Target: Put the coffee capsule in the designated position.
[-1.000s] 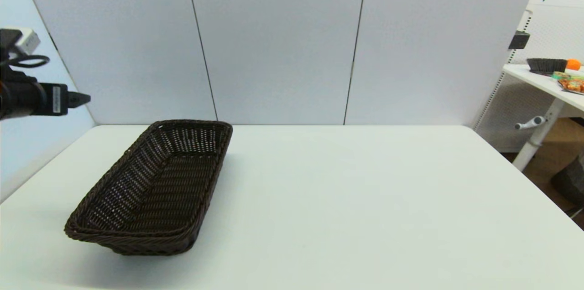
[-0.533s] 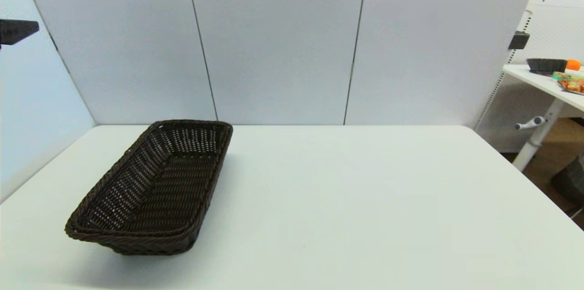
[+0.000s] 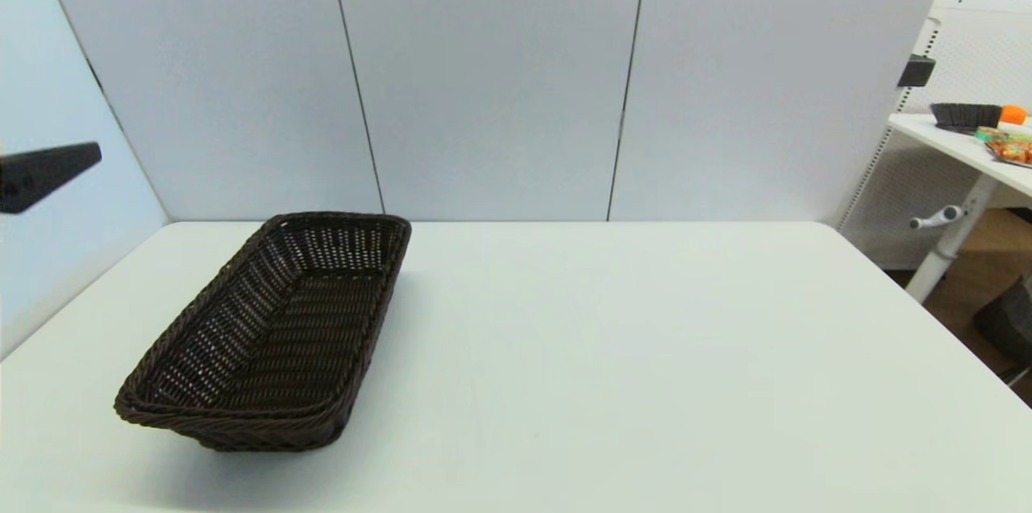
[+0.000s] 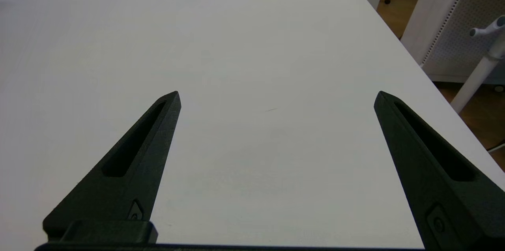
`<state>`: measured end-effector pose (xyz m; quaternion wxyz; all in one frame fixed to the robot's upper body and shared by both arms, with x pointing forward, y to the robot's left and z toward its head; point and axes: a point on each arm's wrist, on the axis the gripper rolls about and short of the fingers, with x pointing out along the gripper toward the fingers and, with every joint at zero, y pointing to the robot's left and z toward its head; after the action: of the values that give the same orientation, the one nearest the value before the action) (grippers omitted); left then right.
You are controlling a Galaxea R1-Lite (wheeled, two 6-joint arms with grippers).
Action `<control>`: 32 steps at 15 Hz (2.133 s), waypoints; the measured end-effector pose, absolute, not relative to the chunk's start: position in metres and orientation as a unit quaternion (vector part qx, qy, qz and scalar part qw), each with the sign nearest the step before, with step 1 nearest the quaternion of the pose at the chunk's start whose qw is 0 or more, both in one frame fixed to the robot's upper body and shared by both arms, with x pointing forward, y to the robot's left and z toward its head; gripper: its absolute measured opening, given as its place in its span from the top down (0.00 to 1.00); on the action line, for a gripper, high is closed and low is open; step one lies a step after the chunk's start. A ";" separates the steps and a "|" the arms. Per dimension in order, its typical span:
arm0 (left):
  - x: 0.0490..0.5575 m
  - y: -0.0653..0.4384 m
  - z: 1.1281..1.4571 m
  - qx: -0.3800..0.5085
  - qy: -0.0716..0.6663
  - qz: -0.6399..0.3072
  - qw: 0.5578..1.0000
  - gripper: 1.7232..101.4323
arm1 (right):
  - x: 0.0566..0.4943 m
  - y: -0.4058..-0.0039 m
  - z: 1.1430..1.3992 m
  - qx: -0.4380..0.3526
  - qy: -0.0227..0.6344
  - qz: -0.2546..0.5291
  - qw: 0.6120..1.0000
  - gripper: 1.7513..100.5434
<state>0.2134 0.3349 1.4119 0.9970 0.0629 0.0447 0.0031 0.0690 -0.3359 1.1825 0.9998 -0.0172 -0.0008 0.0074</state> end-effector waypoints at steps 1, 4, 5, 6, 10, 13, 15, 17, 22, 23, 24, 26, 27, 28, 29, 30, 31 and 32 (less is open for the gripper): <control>0.204 0.333 1.399 0.059 0.054 -0.007 0.997 0.05 | 0.069 -0.336 1.182 -0.017 -0.001 0.007 1.000 0.04; 0.169 0.330 1.358 0.056 0.072 -0.032 0.995 0.05 | 0.069 -0.336 1.182 -0.017 -0.001 0.007 1.000 0.03; 0.158 0.330 1.344 0.056 0.076 -0.036 0.995 0.04 | 0.069 -0.336 1.182 -0.017 -0.001 0.007 1.000 0.03; 0.146 0.330 1.329 0.055 0.079 -0.039 0.995 0.04 | 0.069 -0.336 1.182 -0.017 -0.001 0.007 1.000 0.03; 0.109 0.332 1.263 0.053 0.092 -0.042 0.993 0.04 | 0.069 -0.336 1.182 -0.017 -0.001 0.007 1.000 0.03; 0.092 0.333 1.226 0.052 0.083 -0.038 0.995 0.04 | 0.069 -0.336 1.182 -0.017 -0.001 0.007 1.000 0.03; 0.084 0.333 1.206 0.051 0.071 -0.029 0.996 0.04 | 0.069 -0.336 1.182 -0.017 -0.001 0.007 1.000 0.03; 0.079 0.333 1.191 0.051 0.058 -0.025 0.997 0.04 | 0.069 -0.336 1.182 -0.017 -0.001 0.007 1.000 0.03; 0.071 0.334 1.183 0.018 0.012 -0.010 1.000 0.04 | 0.069 -0.336 1.182 -0.017 -0.001 0.007 1.000 0.03; 0.070 0.334 1.183 0.012 0.007 -0.009 1.000 0.04 | 0.069 -0.336 1.182 -0.017 -0.001 0.007 1.000 0.04; 0.070 0.334 1.183 0.009 0.004 -0.009 1.000 0.04 | 0.069 -0.336 1.182 -0.017 -0.001 0.007 1.000 0.03; 0.069 0.334 1.182 0.006 0.001 -0.009 1.000 0.04 | 0.069 -0.336 1.182 -0.017 -0.001 0.007 1.000 0.04; 0.069 0.334 1.182 0.006 0.001 -0.009 1.000 0.04 | 0.069 -0.336 1.182 -0.017 -0.001 0.007 1.000 0.03; 0.069 0.334 1.182 0.006 0.000 -0.009 1.000 0.04 | 0.069 -0.336 1.182 -0.017 -0.001 0.007 1.000 0.03; 0.069 0.334 1.182 0.006 0.000 -0.009 1.000 0.04 | 0.069 -0.336 1.182 -0.017 -0.001 0.007 1.000 0.03; 0.069 0.334 1.182 0.006 0.000 -0.009 1.000 0.04 | 0.069 -0.336 1.182 -0.017 -0.001 0.007 1.000 0.03; 0.069 0.334 1.182 0.006 0.000 -0.009 1.000 0.04 | 0.069 -0.336 1.182 -0.017 -0.001 0.007 1.000 0.03; 0.069 0.334 1.182 0.006 0.000 -0.009 1.000 0.04 | 0.069 -0.336 1.182 -0.017 -0.001 0.007 1.000 0.03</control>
<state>0.0690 0.3337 1.1823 0.9999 0.0062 -0.0002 -0.0090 0.0690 -0.3359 1.1825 0.9998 -0.0175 -0.0008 0.0072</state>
